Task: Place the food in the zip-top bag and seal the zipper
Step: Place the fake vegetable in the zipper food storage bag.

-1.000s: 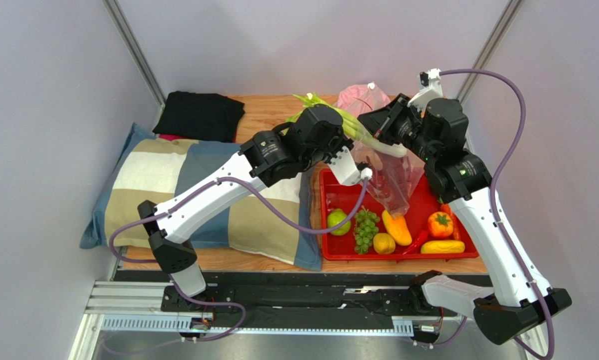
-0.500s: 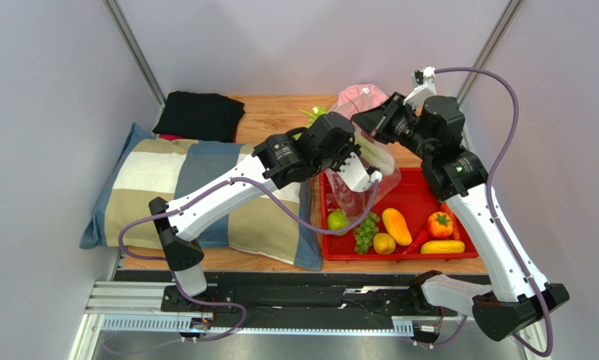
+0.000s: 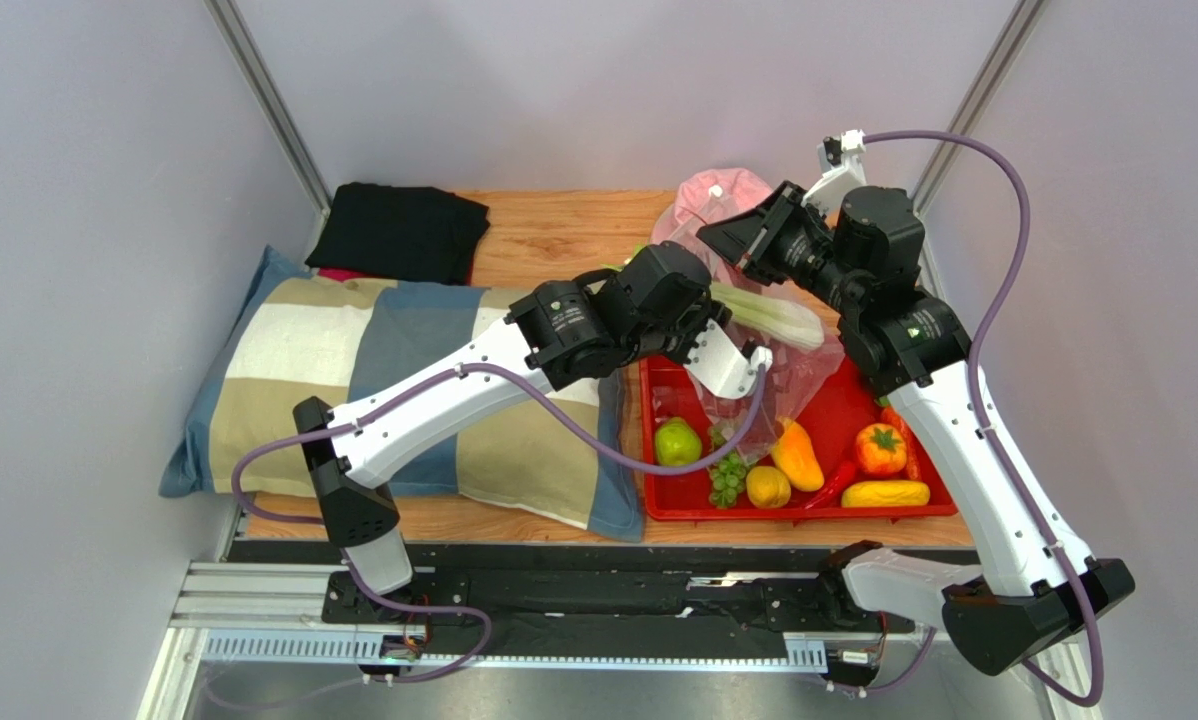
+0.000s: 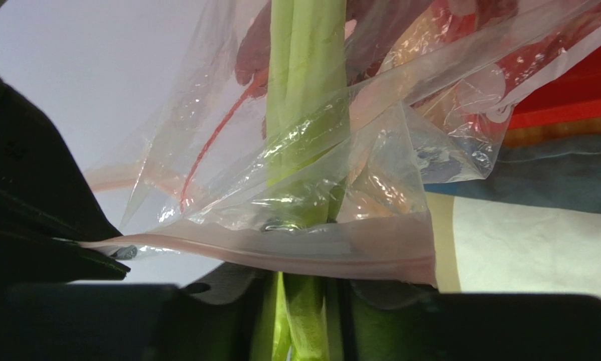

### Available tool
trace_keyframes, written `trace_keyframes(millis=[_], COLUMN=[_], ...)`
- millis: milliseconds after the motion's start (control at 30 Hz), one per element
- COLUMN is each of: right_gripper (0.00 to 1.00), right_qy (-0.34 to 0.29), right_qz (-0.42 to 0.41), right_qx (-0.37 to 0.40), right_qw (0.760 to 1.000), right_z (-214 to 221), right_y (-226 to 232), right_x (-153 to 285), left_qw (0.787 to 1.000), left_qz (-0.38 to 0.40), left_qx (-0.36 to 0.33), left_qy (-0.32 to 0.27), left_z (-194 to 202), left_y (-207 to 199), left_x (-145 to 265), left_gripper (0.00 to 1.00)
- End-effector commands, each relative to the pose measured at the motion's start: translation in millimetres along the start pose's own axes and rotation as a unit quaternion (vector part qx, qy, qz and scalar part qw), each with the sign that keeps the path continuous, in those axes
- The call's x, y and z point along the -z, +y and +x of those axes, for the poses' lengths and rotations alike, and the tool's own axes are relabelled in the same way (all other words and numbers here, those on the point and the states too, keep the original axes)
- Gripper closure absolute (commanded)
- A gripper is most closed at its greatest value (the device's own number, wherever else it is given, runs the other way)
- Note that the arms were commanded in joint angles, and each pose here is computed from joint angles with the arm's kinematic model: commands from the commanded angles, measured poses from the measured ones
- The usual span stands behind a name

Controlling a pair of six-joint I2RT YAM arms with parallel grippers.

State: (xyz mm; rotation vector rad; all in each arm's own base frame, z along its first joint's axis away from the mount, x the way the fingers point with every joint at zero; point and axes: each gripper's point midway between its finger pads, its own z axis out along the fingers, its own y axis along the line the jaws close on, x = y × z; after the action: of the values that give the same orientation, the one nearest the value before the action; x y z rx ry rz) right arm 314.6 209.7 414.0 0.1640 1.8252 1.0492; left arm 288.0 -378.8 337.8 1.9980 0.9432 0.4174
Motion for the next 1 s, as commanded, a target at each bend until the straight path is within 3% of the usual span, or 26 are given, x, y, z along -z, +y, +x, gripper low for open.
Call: trace_keyframes(millis=[0,67,100,167,267,400,500,567,633,767,967], right_gripper=[1.0,1.0,1.0,1.0,1.0,1.0,1.0,1.0,1.0,1.0,1.0], right_qy=[-0.064,-0.065,-0.067,-0.074,-0.081,-0.082,-0.079,-0.081,-0.08,-0.075,-0.068], right_qz=[-0.064,-0.063,-0.061,-0.055,-0.049,-0.047,-0.052,-0.06,-0.066,-0.073,-0.068], right_qx=[0.027,0.043,0.049,0.066,0.083,0.091,0.089,0.088,0.082,0.075,0.076], right_qw=[0.996,0.995,0.995,0.994,0.992,0.991,0.991,0.991,0.991,0.992,0.992], right_z=[-35.4,-34.1,-33.9,-33.9,-35.2,-35.1,-34.7,-36.7,-38.2,-38.6,-35.6], right_y=[43.0,41.5,40.2,36.2,33.6,32.2,33.5,37.7,40.9,44.8,41.8], right_x=[17.1,21.3,23.0,28.5,33.4,34.3,30.2,29.3,25.4,21.0,20.9], left_qw=[0.995,0.99,0.988,0.98,0.957,0.913,0.866,0.822,0.794,0.779,0.753], left_qz=[-0.027,-0.039,-0.044,-0.049,-0.042,-0.036,-0.064,-0.064,-0.018,0.073,0.05], left_qx=[0.072,0.105,0.127,0.162,0.251,0.354,0.445,0.517,0.547,0.538,0.58], left_qy=[-0.067,-0.083,-0.081,-0.103,-0.141,-0.201,-0.22,-0.231,-0.265,-0.313,-0.308], left_z=[-16.2,-13.3,-4.0,1.7,12.5,13.8,30.1,43.4,32.5,4.5,10.3], left_y=[12.7,18.9,22.2,28.7,35.1,38.4,49.6,56.9,53.5,30.5,47.6], left_x=[35.6,49.0,53.0,70.9,102.2,144.0,166.5,173.9,177.4,178.7,156.8], left_gripper=[0.56,0.5,0.42,0.34,0.31,0.24,0.22,0.25,0.26,0.24,0.22])
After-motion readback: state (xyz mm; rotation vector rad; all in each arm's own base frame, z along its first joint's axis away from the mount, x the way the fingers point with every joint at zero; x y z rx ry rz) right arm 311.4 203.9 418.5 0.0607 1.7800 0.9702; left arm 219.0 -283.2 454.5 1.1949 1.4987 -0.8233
